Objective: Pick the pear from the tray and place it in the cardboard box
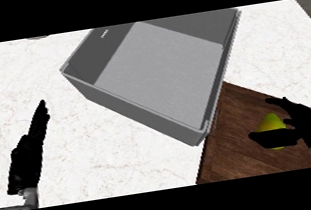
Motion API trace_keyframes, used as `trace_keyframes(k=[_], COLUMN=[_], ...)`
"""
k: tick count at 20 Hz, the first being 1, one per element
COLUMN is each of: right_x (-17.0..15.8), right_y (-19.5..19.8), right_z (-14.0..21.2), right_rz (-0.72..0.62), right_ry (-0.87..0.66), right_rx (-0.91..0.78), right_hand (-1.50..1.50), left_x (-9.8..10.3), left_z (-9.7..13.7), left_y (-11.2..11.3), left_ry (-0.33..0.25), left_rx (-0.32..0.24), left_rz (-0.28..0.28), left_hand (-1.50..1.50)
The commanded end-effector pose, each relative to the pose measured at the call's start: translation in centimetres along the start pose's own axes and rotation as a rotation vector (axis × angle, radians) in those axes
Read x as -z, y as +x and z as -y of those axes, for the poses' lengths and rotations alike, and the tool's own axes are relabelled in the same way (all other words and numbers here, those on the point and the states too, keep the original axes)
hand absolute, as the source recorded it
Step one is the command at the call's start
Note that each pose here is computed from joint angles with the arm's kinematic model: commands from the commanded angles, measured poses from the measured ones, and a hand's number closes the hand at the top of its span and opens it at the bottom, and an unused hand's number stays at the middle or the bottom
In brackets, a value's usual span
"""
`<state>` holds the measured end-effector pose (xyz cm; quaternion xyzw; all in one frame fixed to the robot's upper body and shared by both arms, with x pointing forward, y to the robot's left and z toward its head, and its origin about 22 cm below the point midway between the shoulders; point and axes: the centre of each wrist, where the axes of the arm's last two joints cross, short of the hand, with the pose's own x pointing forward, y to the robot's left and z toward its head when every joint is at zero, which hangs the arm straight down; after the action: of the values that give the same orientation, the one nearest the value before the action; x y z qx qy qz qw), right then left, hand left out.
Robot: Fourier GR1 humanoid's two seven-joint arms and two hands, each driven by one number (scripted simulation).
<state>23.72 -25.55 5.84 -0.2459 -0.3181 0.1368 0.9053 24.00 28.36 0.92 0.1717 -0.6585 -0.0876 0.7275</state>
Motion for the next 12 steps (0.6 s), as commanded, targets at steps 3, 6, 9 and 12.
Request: trace_keyframes(k=[3, 6, 9, 12], right_x=[0.8, 1.3, 1.2, 0.5], right_y=[-0.1, -1.5, -1.7, 0.9], right_z=[-1.3, 0.7, -1.3, 0.0], right_rz=[-0.12, -0.116, -0.095, -0.082], right_ry=[-0.105, -0.169, -0.215, -0.267], right_rx=[-0.096, -0.145, -0.147, -0.13], right_hand=[1.5, 1.5, 1.5, 1.5], left_x=[0.3, -0.7, -0.6, 0.1], left_z=[0.3, -0.5, -0.3, 0.2], left_y=[0.4, 0.4, -0.5, -0.8], left_ry=[0.009, -0.004, -0.006, -0.001], left_rx=[0.009, 0.009, -0.003, 0.01], left_rz=[-0.01, 0.01, 0.001, 0.009], left_hand=[0.0, 0.0, 0.0, 0.0])
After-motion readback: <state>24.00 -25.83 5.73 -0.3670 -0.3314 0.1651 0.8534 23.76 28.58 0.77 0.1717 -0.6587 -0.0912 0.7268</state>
